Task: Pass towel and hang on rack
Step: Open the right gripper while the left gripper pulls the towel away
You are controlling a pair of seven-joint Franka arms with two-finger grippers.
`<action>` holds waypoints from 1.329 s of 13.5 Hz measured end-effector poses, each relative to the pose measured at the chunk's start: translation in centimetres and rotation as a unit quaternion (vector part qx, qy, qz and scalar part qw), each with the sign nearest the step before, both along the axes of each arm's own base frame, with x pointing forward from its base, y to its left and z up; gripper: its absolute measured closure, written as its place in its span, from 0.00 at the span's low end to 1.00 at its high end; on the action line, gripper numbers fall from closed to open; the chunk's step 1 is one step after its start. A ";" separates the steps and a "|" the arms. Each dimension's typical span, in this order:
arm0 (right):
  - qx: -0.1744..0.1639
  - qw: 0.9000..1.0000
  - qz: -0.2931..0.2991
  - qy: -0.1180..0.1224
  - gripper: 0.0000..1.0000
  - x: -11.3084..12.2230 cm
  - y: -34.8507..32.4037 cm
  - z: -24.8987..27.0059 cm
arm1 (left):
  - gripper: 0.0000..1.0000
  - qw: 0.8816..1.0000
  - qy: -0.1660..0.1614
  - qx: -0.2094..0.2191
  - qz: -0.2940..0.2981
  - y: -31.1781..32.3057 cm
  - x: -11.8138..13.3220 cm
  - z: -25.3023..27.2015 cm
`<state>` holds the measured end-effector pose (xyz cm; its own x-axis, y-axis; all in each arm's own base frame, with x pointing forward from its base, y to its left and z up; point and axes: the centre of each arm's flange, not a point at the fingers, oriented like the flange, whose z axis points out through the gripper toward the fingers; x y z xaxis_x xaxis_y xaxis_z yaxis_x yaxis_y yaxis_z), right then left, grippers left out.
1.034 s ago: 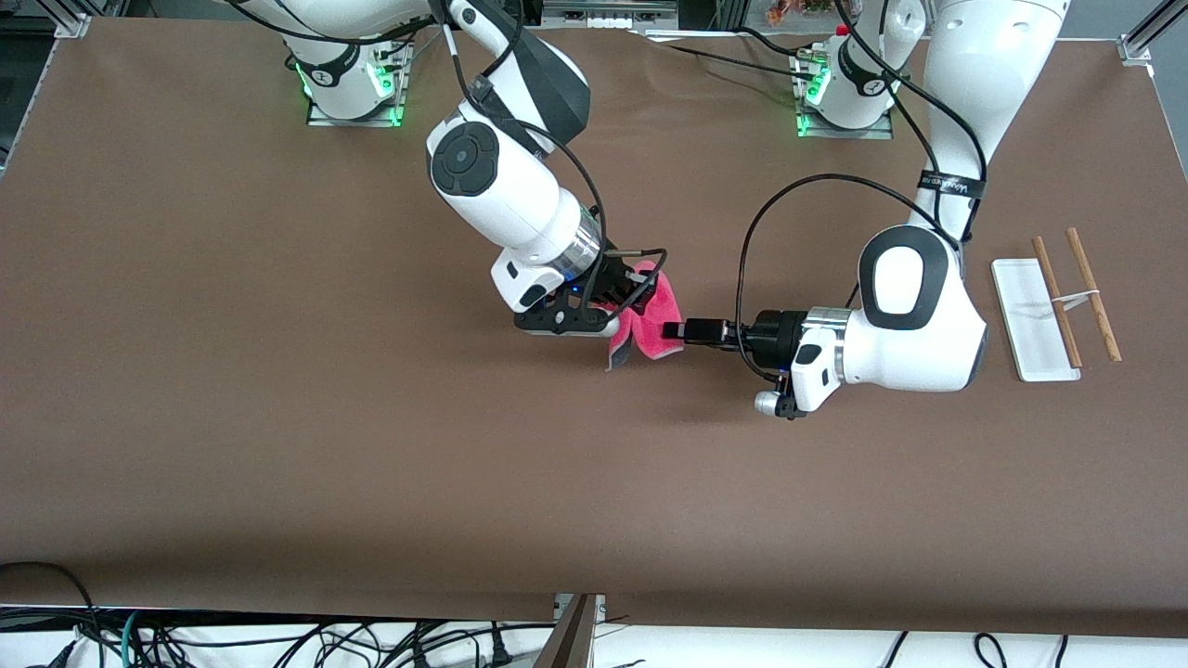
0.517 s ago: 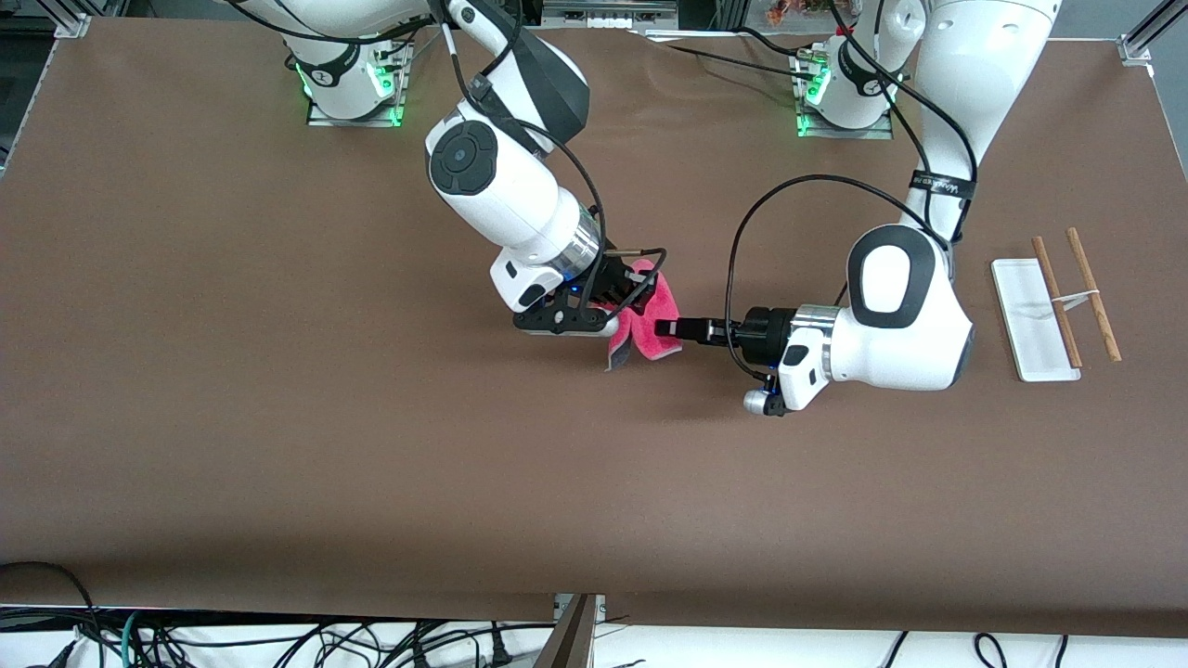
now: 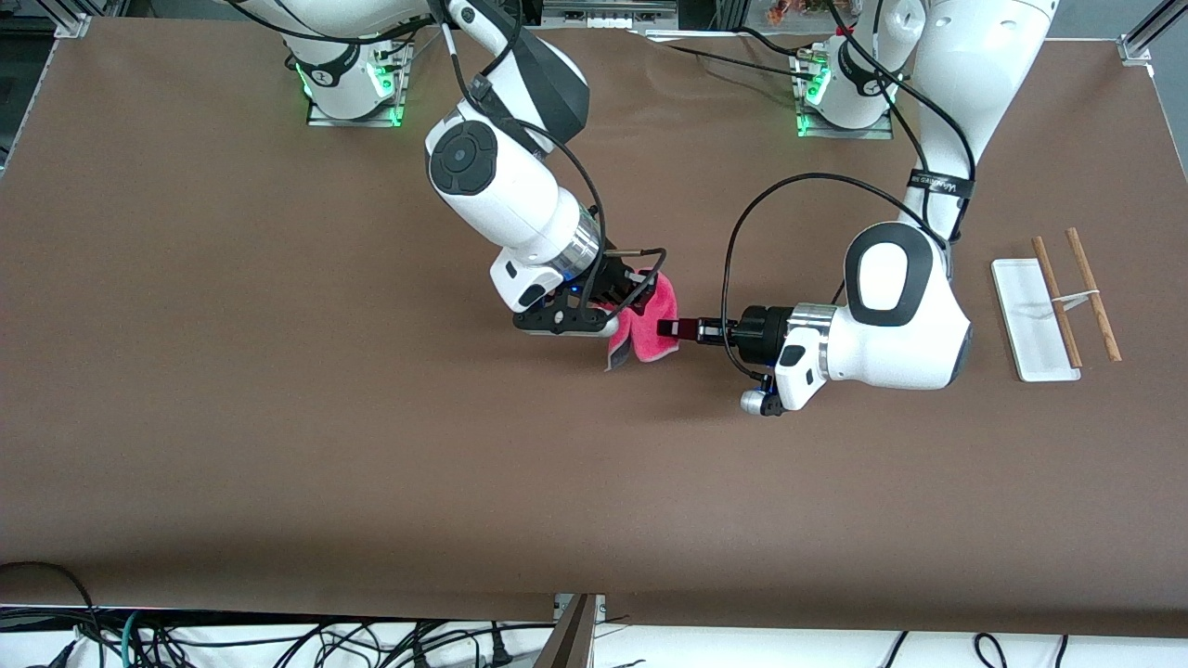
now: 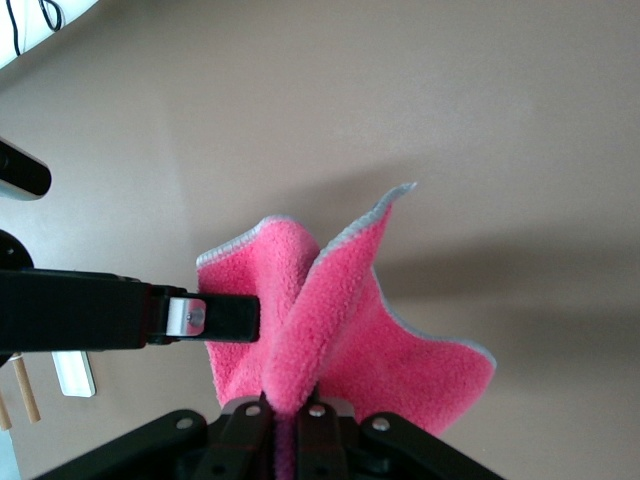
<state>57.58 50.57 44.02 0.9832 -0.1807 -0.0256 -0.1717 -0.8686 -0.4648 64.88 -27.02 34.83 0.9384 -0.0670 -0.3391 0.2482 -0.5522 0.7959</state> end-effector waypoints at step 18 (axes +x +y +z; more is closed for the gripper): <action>-0.022 1.000 -0.001 0.003 0.00 2.5 -4.1 0.7 | 0.97 0.979 -0.043 0.187 -0.063 18.7 0.0 8.3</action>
<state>60.03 46.50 44.76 0.9828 -0.1830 -0.0244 -0.1759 -0.8878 -0.4252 64.89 -8.31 43.16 0.9567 -0.0712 -0.2822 0.0996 -0.8309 0.5474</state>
